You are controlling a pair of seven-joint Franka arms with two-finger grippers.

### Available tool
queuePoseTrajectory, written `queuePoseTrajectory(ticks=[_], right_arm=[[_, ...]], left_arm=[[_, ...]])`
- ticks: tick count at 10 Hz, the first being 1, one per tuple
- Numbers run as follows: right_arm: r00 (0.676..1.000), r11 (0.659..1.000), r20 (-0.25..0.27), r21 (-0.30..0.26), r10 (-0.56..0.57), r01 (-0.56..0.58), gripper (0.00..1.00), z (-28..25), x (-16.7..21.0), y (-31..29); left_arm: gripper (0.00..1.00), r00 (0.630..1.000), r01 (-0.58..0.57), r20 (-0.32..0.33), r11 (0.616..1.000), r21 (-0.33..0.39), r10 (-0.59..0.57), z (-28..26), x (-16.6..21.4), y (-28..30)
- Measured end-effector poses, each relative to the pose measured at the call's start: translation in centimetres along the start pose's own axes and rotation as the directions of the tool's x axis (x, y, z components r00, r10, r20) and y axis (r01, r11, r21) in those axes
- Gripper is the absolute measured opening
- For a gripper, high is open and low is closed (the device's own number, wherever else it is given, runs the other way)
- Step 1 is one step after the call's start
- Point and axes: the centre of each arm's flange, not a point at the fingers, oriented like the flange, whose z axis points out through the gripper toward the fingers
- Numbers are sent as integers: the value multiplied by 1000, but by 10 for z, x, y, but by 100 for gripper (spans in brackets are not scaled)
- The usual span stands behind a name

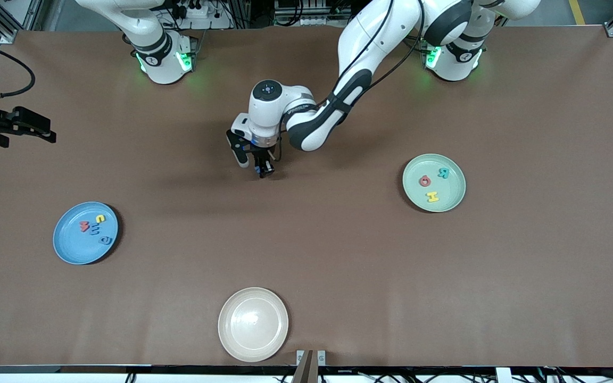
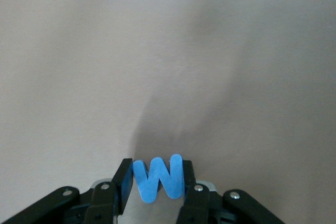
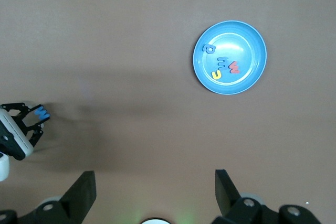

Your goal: Sort upper and lower case letters into plates

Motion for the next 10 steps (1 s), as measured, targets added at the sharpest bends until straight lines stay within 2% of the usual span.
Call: queuePoseTrajectory(ticks=[2,6,8,10], right_arm=[[1000,1000,0,0,0,0,100,0,0,0],[1000,1000,0,0,0,0,100,0,0,0],[1000,1000,1,0,0,0,100,1,0,0],[1000,1000,2,0,0,0,100,1,1,0]], left_arm=[[42,999,20,47,1000,22,-21,-13,0,-19],[42,969,34,244,999,41,-43,-72,-8,-75],[42,942,46,331,997,60,-63,-91,-33,-130],[42,908,68,409,996,63,-88,-93,-87,-194]])
